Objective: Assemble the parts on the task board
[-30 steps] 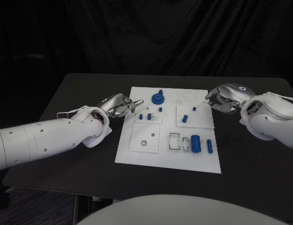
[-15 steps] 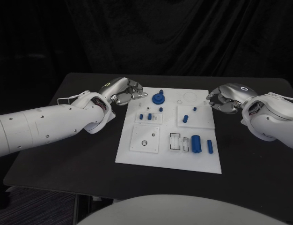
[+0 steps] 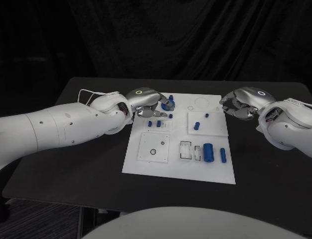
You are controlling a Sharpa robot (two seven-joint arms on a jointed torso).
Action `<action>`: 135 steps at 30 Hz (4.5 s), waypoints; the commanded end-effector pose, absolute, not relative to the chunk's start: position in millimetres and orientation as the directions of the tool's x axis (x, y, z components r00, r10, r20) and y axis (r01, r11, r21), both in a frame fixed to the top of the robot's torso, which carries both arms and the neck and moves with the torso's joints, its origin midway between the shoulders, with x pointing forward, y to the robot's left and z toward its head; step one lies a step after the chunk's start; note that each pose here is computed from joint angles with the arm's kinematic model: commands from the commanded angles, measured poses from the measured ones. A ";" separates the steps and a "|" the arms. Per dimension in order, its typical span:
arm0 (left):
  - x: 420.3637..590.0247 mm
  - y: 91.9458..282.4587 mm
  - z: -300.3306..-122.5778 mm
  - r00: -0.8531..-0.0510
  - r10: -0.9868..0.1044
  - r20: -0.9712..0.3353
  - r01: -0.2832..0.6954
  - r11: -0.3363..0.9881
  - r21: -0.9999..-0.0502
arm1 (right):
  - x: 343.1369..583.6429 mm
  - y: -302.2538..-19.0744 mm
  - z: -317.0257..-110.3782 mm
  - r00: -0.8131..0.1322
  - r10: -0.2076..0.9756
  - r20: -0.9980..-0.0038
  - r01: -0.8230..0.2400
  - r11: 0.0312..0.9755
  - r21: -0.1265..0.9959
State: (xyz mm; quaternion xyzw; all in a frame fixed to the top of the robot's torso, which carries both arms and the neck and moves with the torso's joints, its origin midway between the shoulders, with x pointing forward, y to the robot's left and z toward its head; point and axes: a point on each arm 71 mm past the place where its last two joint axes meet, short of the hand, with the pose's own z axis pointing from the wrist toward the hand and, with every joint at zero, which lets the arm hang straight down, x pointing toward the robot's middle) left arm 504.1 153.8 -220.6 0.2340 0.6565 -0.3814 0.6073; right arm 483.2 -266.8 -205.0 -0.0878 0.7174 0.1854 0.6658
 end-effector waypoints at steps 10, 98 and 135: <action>513.3 131.6 -229.0 -0.075 0.067 -0.995 0.802 0.597 -0.020 | 480.1 -272.3 -201.1 -0.056 0.152 -0.987 -0.376 0.912 0.162; 531.7 104.0 -250.6 -0.091 0.147 -0.985 0.751 0.660 0.029 | 481.4 -266.5 -204.8 -0.102 0.131 -0.986 -0.364 0.918 0.160; 510.6 154.6 -223.7 0.041 0.018 -0.999 0.773 0.633 0.043 | 481.5 -272.6 -205.8 -0.110 0.123 -0.986 -0.353 0.923 0.154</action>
